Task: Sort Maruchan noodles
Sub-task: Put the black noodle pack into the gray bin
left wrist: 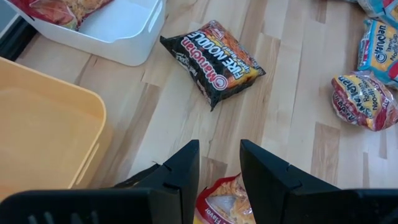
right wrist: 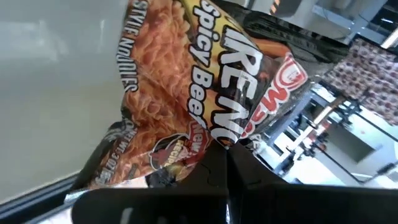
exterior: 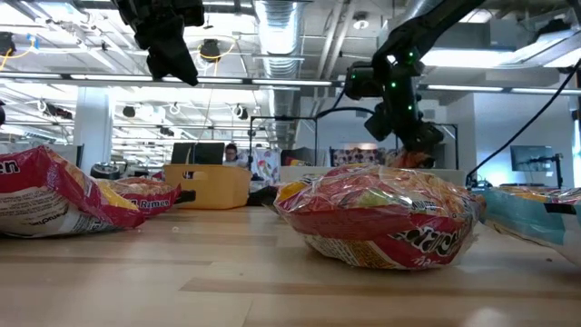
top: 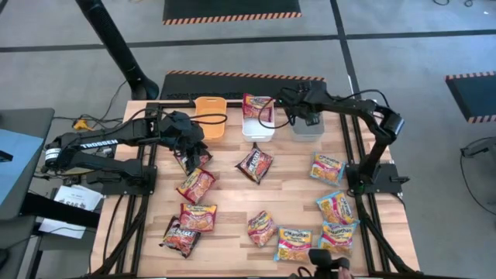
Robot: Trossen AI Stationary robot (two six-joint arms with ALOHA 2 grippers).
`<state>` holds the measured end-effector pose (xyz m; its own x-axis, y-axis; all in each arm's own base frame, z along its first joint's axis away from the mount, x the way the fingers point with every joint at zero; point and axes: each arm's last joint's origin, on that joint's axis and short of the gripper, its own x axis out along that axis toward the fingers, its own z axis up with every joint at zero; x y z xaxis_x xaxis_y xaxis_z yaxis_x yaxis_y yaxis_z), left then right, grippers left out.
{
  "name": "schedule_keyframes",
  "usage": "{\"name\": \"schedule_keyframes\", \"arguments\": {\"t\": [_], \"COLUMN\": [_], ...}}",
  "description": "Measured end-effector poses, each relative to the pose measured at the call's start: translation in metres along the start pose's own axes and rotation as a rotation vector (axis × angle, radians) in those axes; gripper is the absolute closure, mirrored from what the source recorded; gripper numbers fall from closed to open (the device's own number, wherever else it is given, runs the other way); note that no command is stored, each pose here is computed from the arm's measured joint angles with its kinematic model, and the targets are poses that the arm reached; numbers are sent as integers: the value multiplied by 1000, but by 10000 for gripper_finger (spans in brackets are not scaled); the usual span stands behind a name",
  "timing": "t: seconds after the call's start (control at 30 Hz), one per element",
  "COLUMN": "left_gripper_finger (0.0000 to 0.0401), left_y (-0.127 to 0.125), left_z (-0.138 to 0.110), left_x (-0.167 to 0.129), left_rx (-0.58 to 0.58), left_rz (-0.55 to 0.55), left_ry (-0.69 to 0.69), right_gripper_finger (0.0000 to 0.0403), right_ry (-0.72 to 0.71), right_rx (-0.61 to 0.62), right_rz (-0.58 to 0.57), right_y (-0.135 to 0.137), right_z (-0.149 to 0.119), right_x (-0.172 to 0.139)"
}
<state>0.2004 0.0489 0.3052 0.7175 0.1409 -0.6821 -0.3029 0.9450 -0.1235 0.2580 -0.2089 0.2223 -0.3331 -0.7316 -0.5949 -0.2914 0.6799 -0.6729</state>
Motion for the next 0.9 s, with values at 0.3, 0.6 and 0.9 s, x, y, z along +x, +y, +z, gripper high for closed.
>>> {"name": "schedule_keyframes", "arguments": {"t": [0.3,0.6,0.9], "left_gripper_finger": [299,299,299], "left_y": [0,0,0], "left_z": [0,0,0], "left_x": [0,0,0], "left_rx": [0,0,0], "left_rz": [0,0,0], "left_ry": [0,0,4], "right_gripper_finger": [397,359,327], "right_ry": [-52,-85,-108], "right_rx": [5,31,145], "right_rz": [0,10,27], "right_y": [-4,-6,-6], "right_z": [3,4,5], "right_x": [1,3,3]}}
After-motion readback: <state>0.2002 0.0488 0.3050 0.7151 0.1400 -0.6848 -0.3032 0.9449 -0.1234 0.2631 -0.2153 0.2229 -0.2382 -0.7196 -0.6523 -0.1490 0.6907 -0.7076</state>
